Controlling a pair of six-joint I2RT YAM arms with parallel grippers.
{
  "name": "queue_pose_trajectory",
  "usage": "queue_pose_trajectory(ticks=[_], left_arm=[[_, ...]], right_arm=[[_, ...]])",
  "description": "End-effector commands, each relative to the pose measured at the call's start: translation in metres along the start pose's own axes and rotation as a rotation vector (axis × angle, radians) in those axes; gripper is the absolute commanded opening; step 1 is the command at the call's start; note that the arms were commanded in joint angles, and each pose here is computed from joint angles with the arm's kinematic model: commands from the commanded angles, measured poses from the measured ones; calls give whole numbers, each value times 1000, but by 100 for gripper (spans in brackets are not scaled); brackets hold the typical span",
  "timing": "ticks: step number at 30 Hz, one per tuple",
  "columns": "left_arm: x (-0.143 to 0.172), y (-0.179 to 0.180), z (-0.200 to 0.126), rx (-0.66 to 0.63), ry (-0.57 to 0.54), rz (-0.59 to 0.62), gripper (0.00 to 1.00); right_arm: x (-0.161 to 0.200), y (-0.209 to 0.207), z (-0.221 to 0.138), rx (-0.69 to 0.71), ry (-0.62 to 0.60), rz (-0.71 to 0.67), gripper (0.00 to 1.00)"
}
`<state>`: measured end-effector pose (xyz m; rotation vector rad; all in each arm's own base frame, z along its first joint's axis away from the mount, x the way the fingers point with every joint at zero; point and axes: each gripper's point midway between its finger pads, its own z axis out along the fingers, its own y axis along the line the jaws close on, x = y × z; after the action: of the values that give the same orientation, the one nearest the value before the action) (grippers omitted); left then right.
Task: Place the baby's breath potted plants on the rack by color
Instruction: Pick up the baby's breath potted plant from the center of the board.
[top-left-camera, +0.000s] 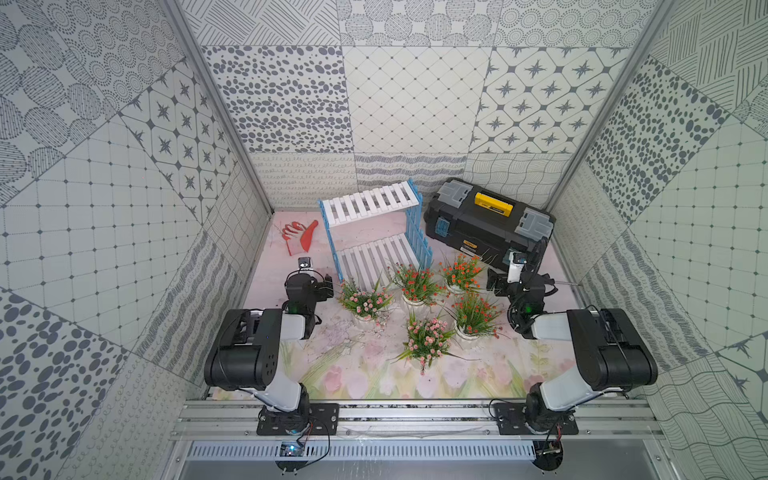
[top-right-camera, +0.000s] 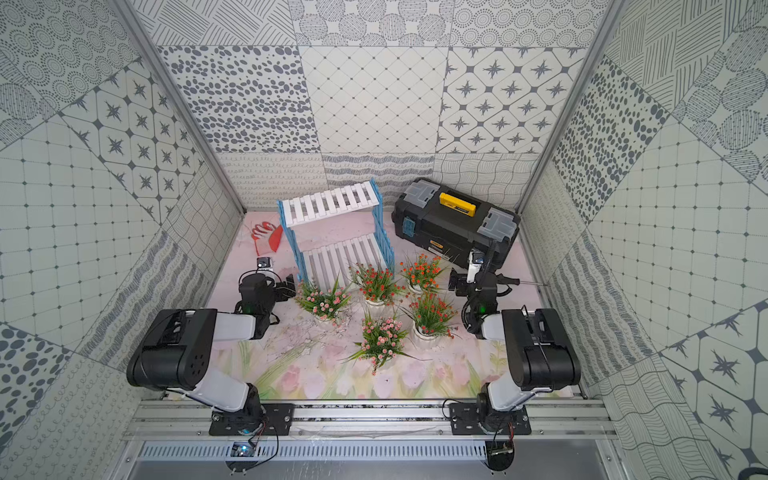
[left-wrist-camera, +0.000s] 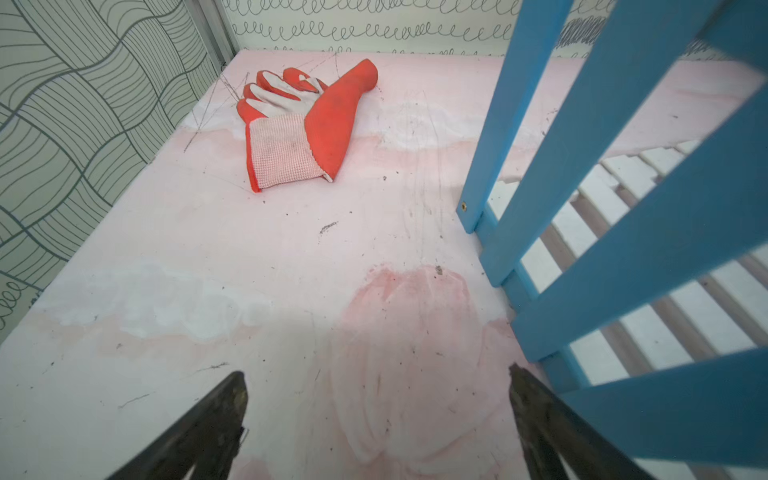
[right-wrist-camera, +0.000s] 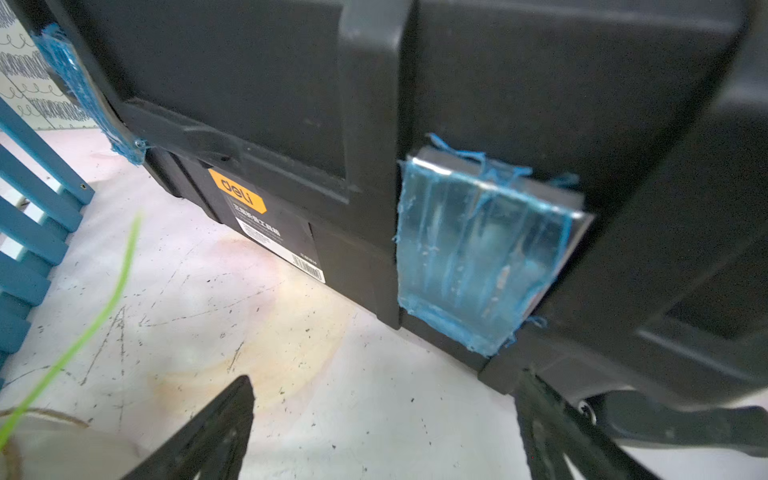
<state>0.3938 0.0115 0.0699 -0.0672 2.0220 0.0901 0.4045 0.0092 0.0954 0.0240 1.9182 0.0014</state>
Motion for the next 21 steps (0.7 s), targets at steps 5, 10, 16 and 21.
queue_pose_trajectory(ticks=[5, 10, 16, 21], left_arm=[[-9, -1, 0, -3, -35, 12, 99], [-9, -1, 0, -2, -35, 13, 98], [-9, -1, 1, -5, -34, 14, 99], [-9, -1, 1, -6, -33, 13, 98]], right_arm=[[-11, 0, -1, 2, -44, -7, 98], [-11, 0, -2, 2, -43, -7, 98], [-11, 0, -1, 1, -43, -7, 98], [-10, 0, -1, 0, -40, -5, 98]])
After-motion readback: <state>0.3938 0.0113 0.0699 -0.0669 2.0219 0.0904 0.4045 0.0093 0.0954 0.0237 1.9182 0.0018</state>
